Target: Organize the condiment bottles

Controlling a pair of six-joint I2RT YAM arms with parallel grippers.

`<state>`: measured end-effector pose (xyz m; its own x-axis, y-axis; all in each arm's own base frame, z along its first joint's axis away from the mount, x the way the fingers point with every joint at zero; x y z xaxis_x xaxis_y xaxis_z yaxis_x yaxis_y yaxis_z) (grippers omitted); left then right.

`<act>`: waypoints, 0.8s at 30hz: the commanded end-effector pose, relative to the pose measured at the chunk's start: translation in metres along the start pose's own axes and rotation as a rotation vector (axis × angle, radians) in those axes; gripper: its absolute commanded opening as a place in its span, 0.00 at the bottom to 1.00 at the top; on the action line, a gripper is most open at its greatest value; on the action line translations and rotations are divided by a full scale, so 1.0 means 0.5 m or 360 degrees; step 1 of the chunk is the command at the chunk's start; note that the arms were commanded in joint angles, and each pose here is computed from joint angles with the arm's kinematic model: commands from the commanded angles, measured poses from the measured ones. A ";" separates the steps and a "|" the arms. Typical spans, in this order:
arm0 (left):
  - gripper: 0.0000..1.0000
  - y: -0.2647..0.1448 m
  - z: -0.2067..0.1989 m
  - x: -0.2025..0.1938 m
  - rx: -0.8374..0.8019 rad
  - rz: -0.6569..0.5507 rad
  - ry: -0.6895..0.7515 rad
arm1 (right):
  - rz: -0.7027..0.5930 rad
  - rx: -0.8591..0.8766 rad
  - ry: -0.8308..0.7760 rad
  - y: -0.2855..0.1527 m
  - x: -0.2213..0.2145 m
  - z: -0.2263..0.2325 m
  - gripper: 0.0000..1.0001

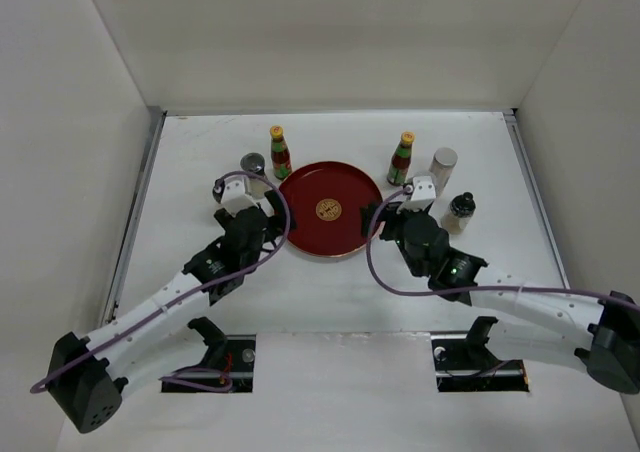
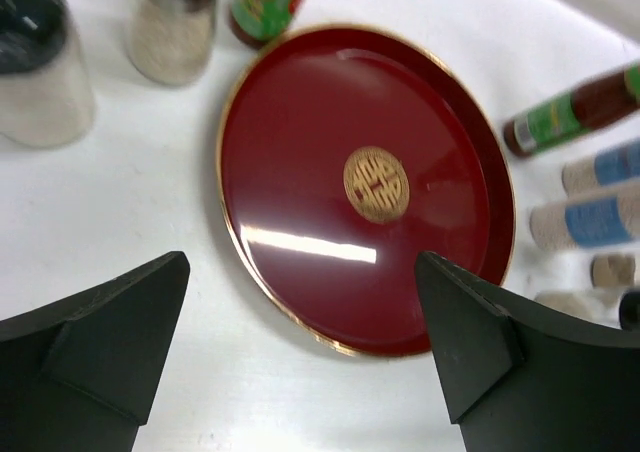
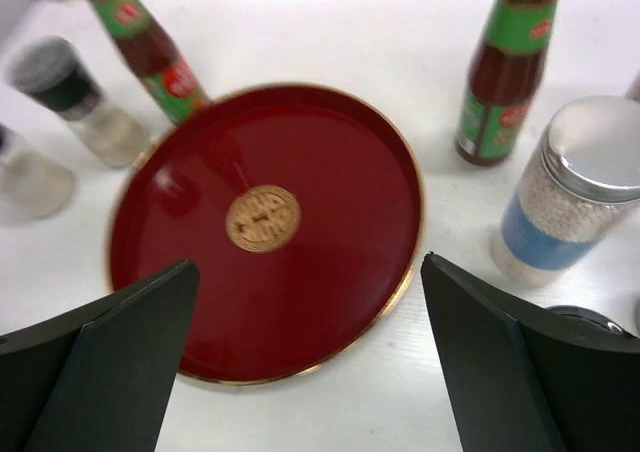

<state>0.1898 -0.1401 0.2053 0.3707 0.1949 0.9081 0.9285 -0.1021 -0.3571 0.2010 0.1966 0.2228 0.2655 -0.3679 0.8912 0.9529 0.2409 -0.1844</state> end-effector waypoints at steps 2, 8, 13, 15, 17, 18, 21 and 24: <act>1.00 0.035 -0.017 0.098 0.0070 -0.0241 -0.0079 | -0.0239 0.0266 0.0214 -0.037 0.060 0.043 1.00; 1.00 0.114 -0.078 0.179 0.0146 -0.0390 0.0030 | -0.0242 0.0432 0.0261 -0.043 0.058 0.057 0.90; 1.00 0.161 -0.099 0.289 0.0163 -0.0564 0.0010 | -0.0234 0.0374 0.0272 -0.031 0.051 0.048 0.23; 0.93 0.185 -0.094 0.330 0.0135 -0.0594 -0.0005 | -0.0217 0.0323 0.0294 -0.021 0.048 0.036 0.14; 0.36 0.212 -0.088 0.357 0.0130 -0.0591 0.0004 | -0.0189 0.0293 0.0300 -0.014 0.046 0.030 0.14; 0.31 0.229 -0.083 0.367 0.0164 -0.0563 0.0021 | -0.0186 0.0286 0.0297 -0.013 0.047 0.030 0.16; 0.46 0.288 -0.071 0.376 0.0228 -0.0407 0.0120 | -0.0202 0.0262 0.0310 -0.008 0.047 0.018 0.32; 0.64 0.324 -0.073 0.368 0.0207 -0.0337 0.0180 | -0.0206 0.0285 0.0315 -0.011 0.049 0.017 0.49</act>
<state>0.4029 -0.1512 0.3300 0.0947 0.1555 0.9833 0.9866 0.1169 -0.1135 0.2019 0.1938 0.2416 0.1948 -0.5372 0.8207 0.9503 0.3104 -0.0224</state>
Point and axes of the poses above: each gripper's point midway between its finger pads, its own y axis out along the fingers, its own z axis along the line the jaws close on, x = y × z, the point moved 9 cm from there along -y, back along the fingers, and after that the axes turned 14 degrees about y, right-handed, at the moved point
